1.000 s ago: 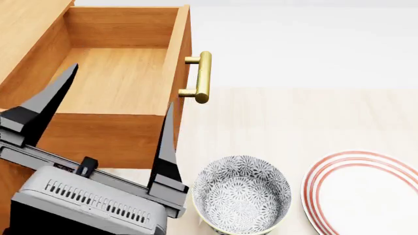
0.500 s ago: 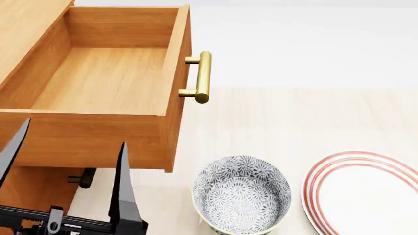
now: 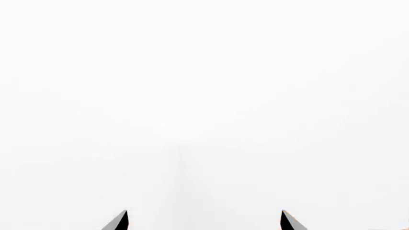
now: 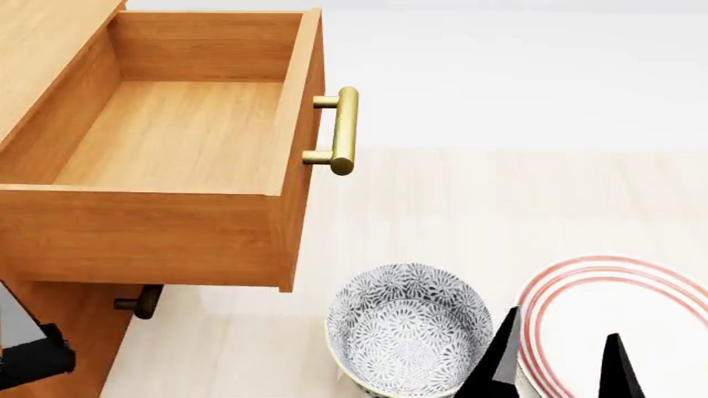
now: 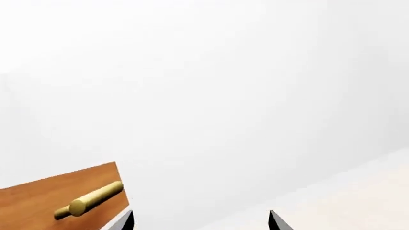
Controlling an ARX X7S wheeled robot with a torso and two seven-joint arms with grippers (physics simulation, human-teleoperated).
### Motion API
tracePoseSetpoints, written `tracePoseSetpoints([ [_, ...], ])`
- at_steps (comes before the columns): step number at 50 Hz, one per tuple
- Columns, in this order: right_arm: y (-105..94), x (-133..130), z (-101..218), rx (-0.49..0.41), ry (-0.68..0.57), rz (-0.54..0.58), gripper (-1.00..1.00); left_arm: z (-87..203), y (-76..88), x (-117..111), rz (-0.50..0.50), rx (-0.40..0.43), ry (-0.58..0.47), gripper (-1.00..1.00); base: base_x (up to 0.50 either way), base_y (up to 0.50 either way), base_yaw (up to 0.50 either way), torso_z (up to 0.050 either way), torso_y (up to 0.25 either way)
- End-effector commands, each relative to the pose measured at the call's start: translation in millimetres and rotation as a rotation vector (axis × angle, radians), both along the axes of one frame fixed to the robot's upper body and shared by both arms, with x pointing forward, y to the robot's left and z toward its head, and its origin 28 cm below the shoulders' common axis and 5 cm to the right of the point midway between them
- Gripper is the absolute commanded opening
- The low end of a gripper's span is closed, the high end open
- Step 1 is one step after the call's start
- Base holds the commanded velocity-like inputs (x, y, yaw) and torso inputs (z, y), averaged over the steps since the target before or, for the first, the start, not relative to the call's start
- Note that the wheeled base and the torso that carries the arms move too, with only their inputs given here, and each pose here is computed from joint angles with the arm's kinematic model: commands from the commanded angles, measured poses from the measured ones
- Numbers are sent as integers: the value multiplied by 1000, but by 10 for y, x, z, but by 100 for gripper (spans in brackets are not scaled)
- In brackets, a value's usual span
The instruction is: Open the top drawer of the cabinet.
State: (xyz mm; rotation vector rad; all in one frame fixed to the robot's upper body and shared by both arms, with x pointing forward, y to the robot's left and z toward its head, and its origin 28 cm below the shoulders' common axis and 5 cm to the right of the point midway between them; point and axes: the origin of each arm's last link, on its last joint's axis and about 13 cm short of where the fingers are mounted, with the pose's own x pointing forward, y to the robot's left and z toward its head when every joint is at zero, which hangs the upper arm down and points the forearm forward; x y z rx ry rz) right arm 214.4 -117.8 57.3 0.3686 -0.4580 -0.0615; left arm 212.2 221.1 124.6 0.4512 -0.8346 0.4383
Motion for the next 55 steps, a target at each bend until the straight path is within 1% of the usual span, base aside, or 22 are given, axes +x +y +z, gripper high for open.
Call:
tracePoseSetpoints([
  [1, -185, 77, 236, 44, -190, -167, 100, 309, 353, 12, 244, -146, -228, 100, 0, 0, 0, 0, 0],
  [2, -228, 100, 292, 44, -218, -210, 100, 392, 398, -10, 279, -166, -266, 100, 0, 0, 0, 0, 0],
  [3, -237, 103, 308, 48, -225, -216, 100, 419, 409, -21, 280, -174, -275, 100, 0, 0, 0, 0, 0],
  [4, -286, 123, 370, 44, -261, -262, 100, 518, 443, -47, 305, -192, -308, 100, 0, 0, 0, 0, 0],
  [6, -311, 132, 407, 50, -278, -281, 100, 585, 474, -67, 317, -208, -330, 100, 0, 0, 0, 0, 0],
  [7, -365, 148, 462, 56, -315, -337, 100, 635, 498, -84, 330, -217, -348, 100, 0, 0, 0, 0, 0],
  [11, -469, 168, 603, 79, -374, -433, 100, 725, 572, -110, 366, -218, -391, 100, 0, 0, 0, 0, 0],
  [14, -509, 173, 651, 93, -393, -469, 100, 758, 609, -118, 374, -231, -397, 100, 0, 0, 0, 0, 0],
  [15, -568, 173, 712, 114, -421, -522, 100, 800, 663, -132, 399, -244, -420, 100, 0, 0, 0, 0, 0],
  [20, -689, 153, 874, 150, -495, -611, 100, 908, 766, -189, 454, -255, -473, 100, 0, 0, 0, 0, 0],
  [24, -815, 100, 1083, 183, -580, -713, 100, 1010, 858, -255, 508, -281, -527, 100, 0, 0, 0, 0, 0],
  [25, -834, 87, 1117, 183, -597, -729, 100, 1024, 870, -267, 519, -283, -537, 100, 0, 0, 0, 0, 0],
  [26, -852, 62, 1160, 161, -633, -750, 100, 1045, 887, -284, 524, -283, -548, 100, 0, 0, 0, 0, 0],
  [27, -859, 47, 1189, 153, -653, -756, 100, 1055, 895, -293, 523, -282, -548, 100, 0, 0, 0, 0, 0],
  [31, -901, -29, 1324, 177, -701, -774, 100, 1123, 946, -355, 550, -280, -581, 100, 0, 0, 0, 0, 0],
  [36, -951, -74, 1444, 180, -730, -794, 100, 1184, 988, -419, 565, -257, -616, 100, 0, 0, 0, 0, 0],
  [38, -963, -101, 1497, 152, -752, -790, 100, 1210, 992, -443, 557, -242, -625, 100, 0, 0, 0, 0, 0],
  [41, -975, -142, 1553, 142, -787, -798, 100, 1244, 1000, -470, 552, -225, -636, 100, 0, 0, 0, 0, 0],
  [43, -982, -193, 1610, 120, -840, -810, 100, 1267, 1017, -502, 556, -213, -654, 100, 0, 0, 0, 0, 0],
  [45, -979, -233, 1644, 68, -906, -825, 100, 1278, 1034, -523, 562, -209, -665, 100, 0, 0, 0, 0, 0],
  [46, -974, -256, 1661, 59, -933, -830, 100, 1283, 1042, -528, 563, -208, -665, 100, 0, 0, 0, 0, 0],
  [55, -962, -276, 1677, 59, -943, -826, 100, 1270, 1046, -523, 558, -199, -659, 100, 0, 0, 0, 0, 0],
])
